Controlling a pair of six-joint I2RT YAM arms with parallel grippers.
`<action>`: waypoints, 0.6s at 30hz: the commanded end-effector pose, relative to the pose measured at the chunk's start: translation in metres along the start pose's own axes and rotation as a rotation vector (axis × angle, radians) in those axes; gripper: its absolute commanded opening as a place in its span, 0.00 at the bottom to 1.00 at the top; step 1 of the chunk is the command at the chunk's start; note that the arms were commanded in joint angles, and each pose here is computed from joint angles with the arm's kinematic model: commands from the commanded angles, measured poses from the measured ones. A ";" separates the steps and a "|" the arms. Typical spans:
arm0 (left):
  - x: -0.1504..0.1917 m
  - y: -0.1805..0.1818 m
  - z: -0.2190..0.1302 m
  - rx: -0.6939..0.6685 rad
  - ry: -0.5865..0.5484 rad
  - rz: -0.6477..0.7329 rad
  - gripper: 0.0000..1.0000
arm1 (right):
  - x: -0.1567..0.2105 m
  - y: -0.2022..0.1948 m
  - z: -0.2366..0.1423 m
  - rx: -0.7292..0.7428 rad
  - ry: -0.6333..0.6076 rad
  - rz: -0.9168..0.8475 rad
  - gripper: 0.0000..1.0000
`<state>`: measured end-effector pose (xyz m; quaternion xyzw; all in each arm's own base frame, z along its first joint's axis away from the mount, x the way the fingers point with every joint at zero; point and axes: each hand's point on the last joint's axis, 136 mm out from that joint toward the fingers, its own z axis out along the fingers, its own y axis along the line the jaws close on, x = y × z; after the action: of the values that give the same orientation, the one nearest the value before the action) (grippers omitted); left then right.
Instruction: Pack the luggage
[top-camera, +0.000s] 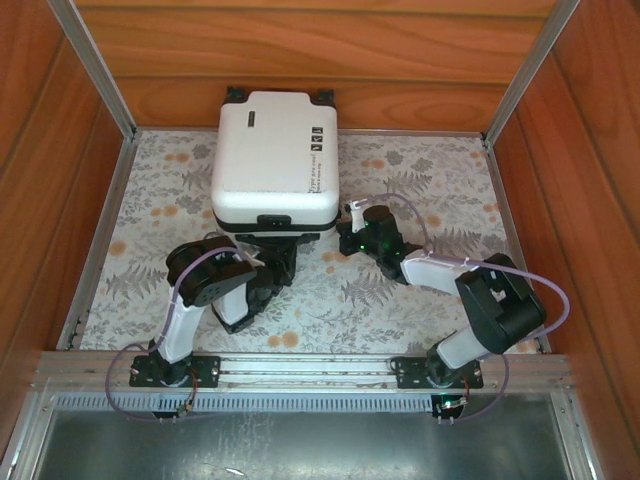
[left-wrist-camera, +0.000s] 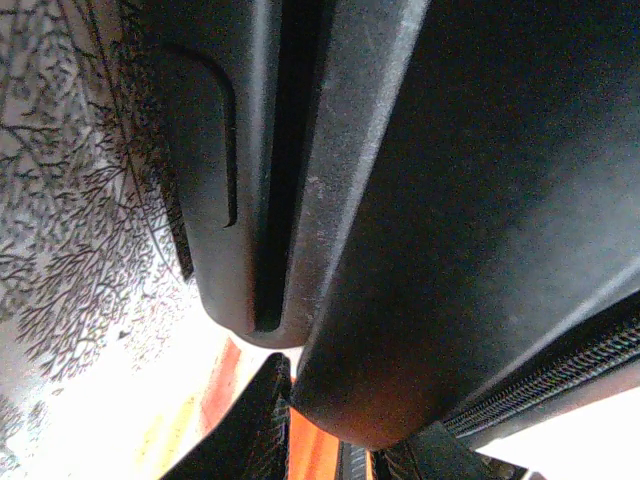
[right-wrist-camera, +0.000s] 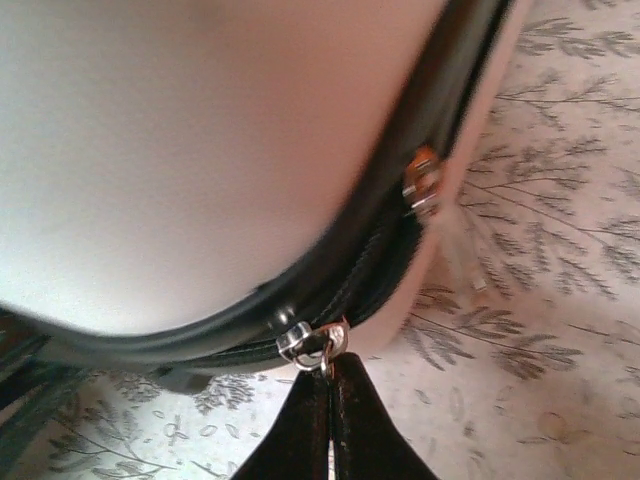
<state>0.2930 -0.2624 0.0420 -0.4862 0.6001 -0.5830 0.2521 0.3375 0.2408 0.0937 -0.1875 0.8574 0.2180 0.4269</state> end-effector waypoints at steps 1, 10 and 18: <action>-0.081 0.122 -0.080 -0.478 -0.185 0.166 0.00 | -0.008 -0.054 -0.018 0.237 -0.002 0.010 0.00; -0.082 0.129 -0.101 -0.545 -0.142 0.189 0.00 | -0.012 -0.084 -0.020 0.296 0.064 0.023 0.00; -0.065 0.123 -0.093 -0.517 -0.075 0.201 0.00 | -0.033 -0.105 -0.019 0.294 0.066 0.076 0.00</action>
<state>0.2719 -0.2563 0.0418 -0.4789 0.6178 -0.5817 0.2249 0.3318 0.2290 0.0958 -0.2233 0.8813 0.2323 0.3456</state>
